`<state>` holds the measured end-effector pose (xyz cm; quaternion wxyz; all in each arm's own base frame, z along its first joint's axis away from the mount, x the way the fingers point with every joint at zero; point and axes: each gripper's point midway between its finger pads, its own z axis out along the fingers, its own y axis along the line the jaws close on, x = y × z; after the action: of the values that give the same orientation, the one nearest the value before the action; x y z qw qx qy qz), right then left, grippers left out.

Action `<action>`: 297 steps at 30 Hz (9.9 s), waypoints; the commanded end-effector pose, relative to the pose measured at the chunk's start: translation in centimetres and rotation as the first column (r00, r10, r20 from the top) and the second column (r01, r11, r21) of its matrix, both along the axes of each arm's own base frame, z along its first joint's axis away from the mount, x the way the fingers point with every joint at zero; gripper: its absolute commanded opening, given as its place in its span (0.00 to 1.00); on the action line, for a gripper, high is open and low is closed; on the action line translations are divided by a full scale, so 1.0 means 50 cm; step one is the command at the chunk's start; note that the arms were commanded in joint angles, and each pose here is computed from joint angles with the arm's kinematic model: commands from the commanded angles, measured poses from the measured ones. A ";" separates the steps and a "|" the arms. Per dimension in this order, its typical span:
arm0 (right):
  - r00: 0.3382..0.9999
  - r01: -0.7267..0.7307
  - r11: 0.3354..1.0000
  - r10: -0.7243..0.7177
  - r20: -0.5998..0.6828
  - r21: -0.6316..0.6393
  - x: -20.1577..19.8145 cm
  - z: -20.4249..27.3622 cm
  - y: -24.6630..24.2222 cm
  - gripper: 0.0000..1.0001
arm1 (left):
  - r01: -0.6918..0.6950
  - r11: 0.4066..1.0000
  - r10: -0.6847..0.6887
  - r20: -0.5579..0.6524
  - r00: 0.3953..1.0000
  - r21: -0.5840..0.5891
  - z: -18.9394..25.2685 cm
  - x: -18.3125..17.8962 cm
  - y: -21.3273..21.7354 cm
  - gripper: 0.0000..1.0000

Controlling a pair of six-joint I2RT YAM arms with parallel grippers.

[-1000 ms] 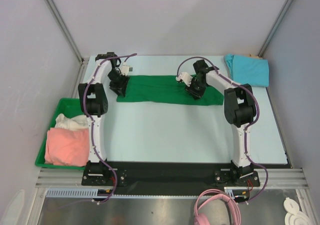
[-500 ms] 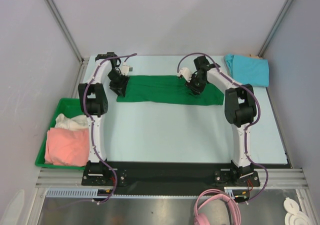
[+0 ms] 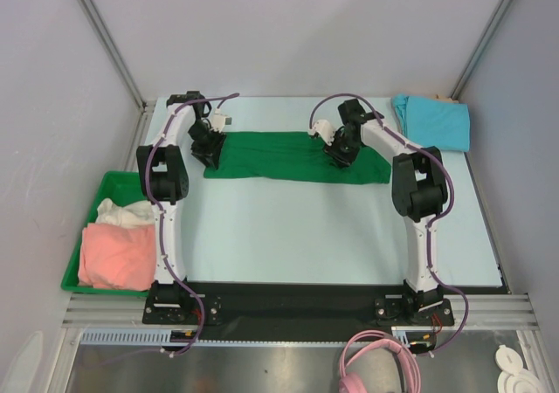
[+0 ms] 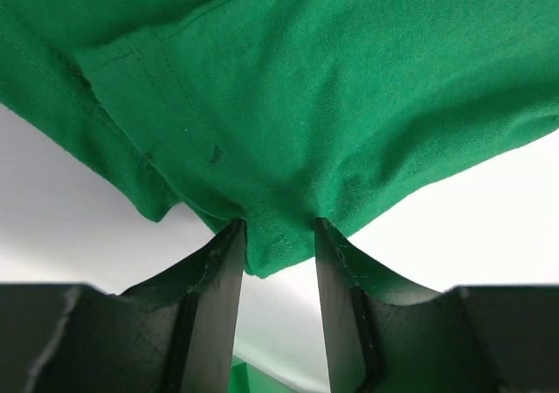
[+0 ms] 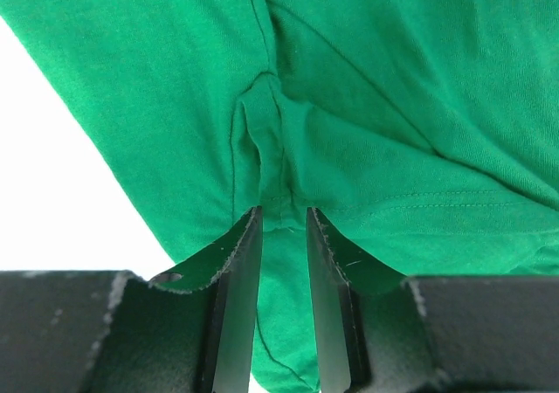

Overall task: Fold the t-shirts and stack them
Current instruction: Fold the tshirt

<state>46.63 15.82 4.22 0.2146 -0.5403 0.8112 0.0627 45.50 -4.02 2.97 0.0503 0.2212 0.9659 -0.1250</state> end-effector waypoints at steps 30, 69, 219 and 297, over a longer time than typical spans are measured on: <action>0.952 -0.088 0.982 0.132 0.275 -0.165 0.103 0.094 0.049 0.01 | 0.017 1.000 -0.017 0.016 1.000 -0.018 0.009 0.006 -0.011 0.42; 0.878 0.432 0.877 -0.462 0.123 0.210 -0.014 0.169 -0.070 0.44 | 0.278 0.961 -0.277 0.125 0.953 0.013 0.109 -0.100 -0.012 0.58; 0.687 0.707 0.593 -0.705 -0.177 0.385 0.147 0.086 -0.109 0.64 | 0.753 0.654 -0.721 -0.246 0.648 0.069 -0.110 -0.580 -0.276 0.04; 0.464 0.869 0.178 -0.619 -0.634 0.462 -0.146 0.262 -0.049 0.75 | 0.215 0.933 -0.159 0.204 0.966 -0.289 0.301 -0.430 -0.461 0.77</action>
<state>46.21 11.20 24.32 0.4328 0.0393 0.8481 0.3032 24.81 -28.54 21.96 0.2266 0.4155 0.8487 -0.2360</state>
